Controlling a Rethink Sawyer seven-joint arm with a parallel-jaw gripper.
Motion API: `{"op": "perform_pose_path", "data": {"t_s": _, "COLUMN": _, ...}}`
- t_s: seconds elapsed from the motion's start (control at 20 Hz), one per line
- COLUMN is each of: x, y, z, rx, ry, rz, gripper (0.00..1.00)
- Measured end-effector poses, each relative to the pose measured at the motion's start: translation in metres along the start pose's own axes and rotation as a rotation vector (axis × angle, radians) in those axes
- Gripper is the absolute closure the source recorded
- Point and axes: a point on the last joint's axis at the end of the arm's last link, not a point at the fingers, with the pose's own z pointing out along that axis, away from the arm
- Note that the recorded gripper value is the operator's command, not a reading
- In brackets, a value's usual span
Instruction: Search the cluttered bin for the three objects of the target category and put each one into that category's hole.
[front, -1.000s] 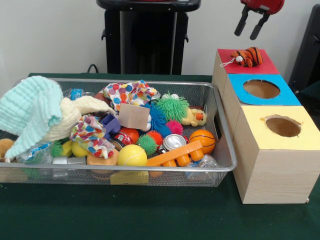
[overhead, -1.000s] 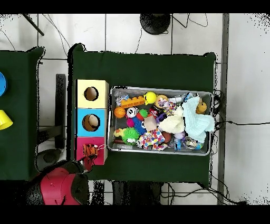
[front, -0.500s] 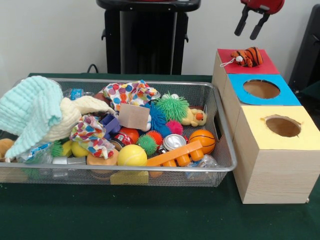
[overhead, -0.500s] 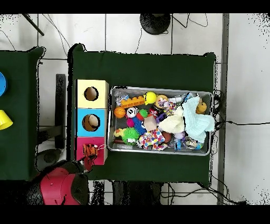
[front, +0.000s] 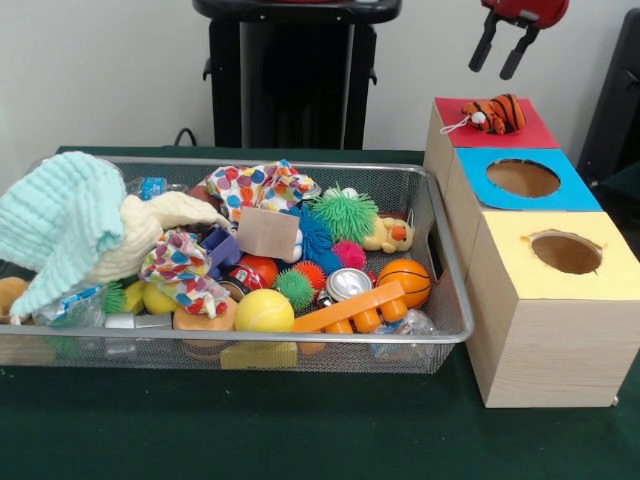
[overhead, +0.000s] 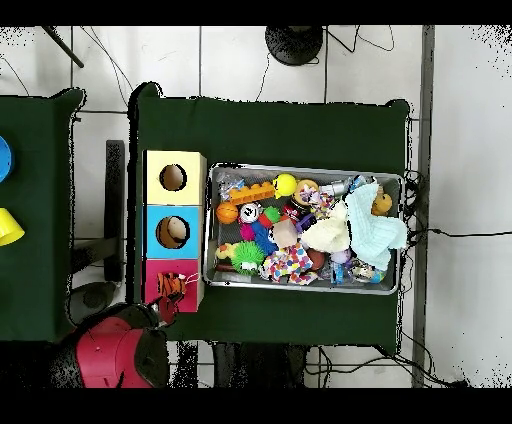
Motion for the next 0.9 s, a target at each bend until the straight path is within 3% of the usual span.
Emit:
{"op": "perform_pose_path", "data": {"t_s": 0.7, "x": -0.0004, "y": -0.0011, "z": -0.0006, "rx": -0.001, "ry": -0.001, "rz": 0.003, "gripper": 0.00}}
{"op": "perform_pose_path", "data": {"t_s": 0.9, "x": -0.0037, "y": -0.0090, "z": -0.0032, "rx": -0.008, "ry": -0.008, "rz": 0.024, "gripper": 0.00}}
